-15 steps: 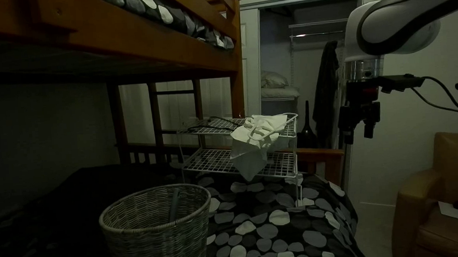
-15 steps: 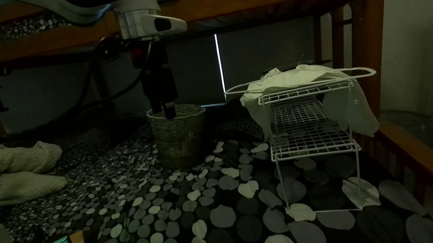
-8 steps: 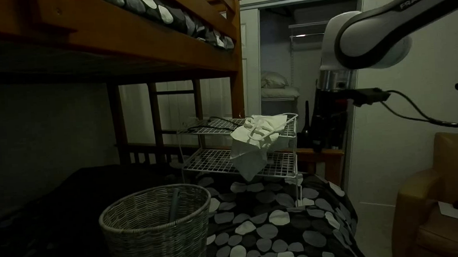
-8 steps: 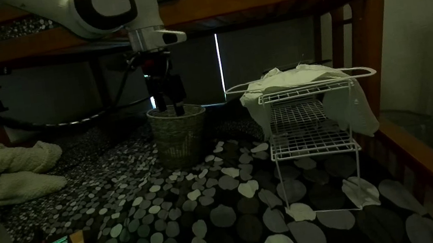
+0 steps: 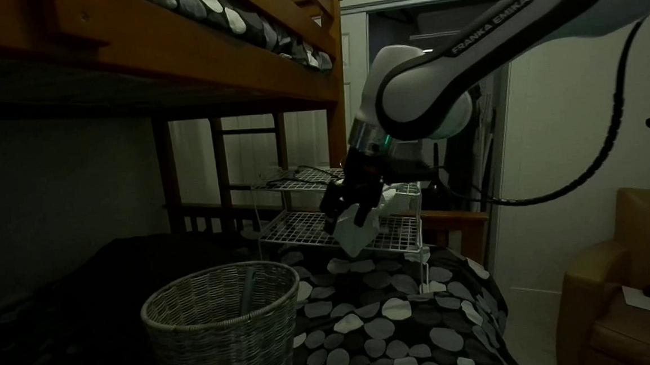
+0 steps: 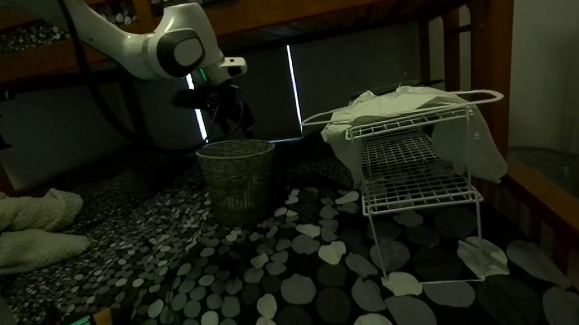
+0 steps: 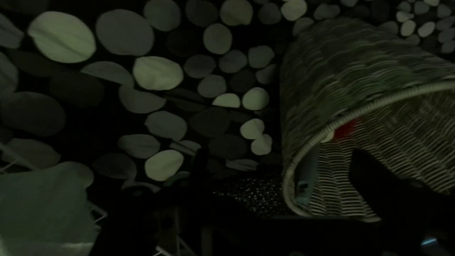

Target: Pick up the basket and pour all its contents onto the bed, put the basket back on the bed

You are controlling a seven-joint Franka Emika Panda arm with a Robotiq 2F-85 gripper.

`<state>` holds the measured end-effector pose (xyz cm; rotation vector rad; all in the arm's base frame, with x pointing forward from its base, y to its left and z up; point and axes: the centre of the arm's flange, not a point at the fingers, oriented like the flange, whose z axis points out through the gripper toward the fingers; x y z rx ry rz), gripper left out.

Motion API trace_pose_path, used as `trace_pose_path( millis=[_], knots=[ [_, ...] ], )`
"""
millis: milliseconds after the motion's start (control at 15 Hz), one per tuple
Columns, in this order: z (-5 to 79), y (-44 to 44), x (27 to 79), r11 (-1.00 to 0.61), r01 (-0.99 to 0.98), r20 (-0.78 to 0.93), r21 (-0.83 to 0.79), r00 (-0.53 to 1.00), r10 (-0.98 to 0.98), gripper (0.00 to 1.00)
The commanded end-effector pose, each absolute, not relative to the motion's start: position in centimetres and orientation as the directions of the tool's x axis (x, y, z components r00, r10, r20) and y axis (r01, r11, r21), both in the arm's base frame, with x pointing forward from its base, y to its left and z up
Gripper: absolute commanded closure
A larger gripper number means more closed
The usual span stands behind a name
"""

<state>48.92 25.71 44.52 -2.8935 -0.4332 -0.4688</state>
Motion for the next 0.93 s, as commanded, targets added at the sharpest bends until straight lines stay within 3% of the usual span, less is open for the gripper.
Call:
trace_pose_path(
  millis=[0, 200, 400, 733, 867],
  knots=[
    [43.8, 26.6, 49.7, -0.938, 0.317, 0.323, -0.14, 0.91, 0.259, 0.0],
    [43.9, 26.5, 50.0, -0.939, 0.315, 0.325, -0.14, 0.91, 0.256, 0.0],
    [42.8, 28.5, 53.3, -0.96, 0.156, 0.305, -0.232, 0.949, 0.08, 0.0],
    [40.5, 33.6, 58.0, -0.898, 0.043, 0.138, -0.439, 0.99, -0.02, 0.0],
    [39.5, 35.5, 59.2, -0.916, -0.045, 0.041, -0.398, 0.997, -0.067, 0.0]
  ],
)
